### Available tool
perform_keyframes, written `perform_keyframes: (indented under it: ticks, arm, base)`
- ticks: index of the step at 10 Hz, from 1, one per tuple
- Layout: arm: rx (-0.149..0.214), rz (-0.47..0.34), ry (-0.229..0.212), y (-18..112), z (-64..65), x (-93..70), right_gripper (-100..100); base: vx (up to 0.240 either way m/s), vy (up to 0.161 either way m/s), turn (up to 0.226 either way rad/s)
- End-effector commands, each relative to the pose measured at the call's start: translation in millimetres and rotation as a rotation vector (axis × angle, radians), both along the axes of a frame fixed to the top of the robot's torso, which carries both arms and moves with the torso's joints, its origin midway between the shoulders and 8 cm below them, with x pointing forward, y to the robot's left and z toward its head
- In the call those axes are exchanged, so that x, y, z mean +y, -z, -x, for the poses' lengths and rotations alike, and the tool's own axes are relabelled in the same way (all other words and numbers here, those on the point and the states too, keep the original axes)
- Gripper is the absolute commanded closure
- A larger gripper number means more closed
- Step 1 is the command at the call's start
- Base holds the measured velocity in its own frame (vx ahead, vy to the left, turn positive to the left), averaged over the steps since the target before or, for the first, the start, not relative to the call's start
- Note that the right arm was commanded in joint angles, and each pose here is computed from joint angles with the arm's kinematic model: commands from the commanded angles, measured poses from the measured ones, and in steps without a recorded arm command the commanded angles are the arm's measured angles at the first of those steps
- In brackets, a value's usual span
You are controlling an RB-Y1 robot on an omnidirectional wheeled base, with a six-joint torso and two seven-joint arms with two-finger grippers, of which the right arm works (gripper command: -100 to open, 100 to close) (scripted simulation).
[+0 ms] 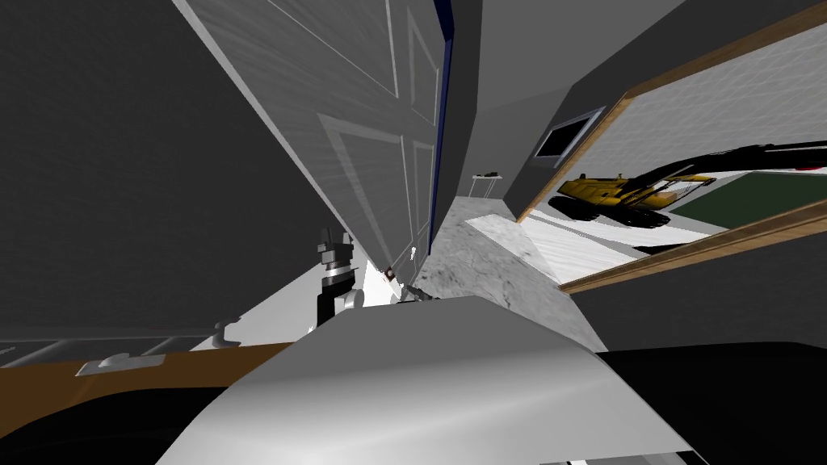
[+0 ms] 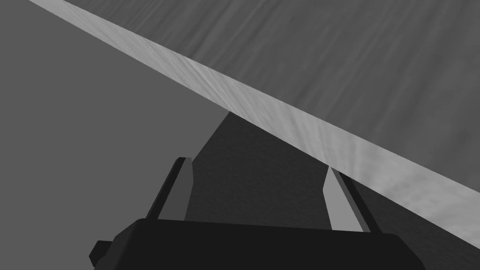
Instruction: Push the door open
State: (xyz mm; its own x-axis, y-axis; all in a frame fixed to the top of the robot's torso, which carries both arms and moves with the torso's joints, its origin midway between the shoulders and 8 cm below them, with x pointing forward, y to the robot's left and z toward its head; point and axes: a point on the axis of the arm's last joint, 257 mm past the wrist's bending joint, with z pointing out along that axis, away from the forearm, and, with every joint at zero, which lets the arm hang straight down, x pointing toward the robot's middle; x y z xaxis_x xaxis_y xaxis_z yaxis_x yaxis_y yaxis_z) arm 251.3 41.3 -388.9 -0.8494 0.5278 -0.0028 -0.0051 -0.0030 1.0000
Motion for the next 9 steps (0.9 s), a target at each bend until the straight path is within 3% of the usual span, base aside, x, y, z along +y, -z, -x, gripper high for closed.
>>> perform_keyframes:
  ticks: [1, 9]
  arm:
    - [0.001, 0.0, -0.001, 0.3, 0.1, -0.1, -100]
    - [0.005, 0.003, -0.008, 2.5, 2.7, 0.6, -100]
  base:
    - [-0.014, 0.017, -0.054]
    - [0.007, 0.001, 0.013]
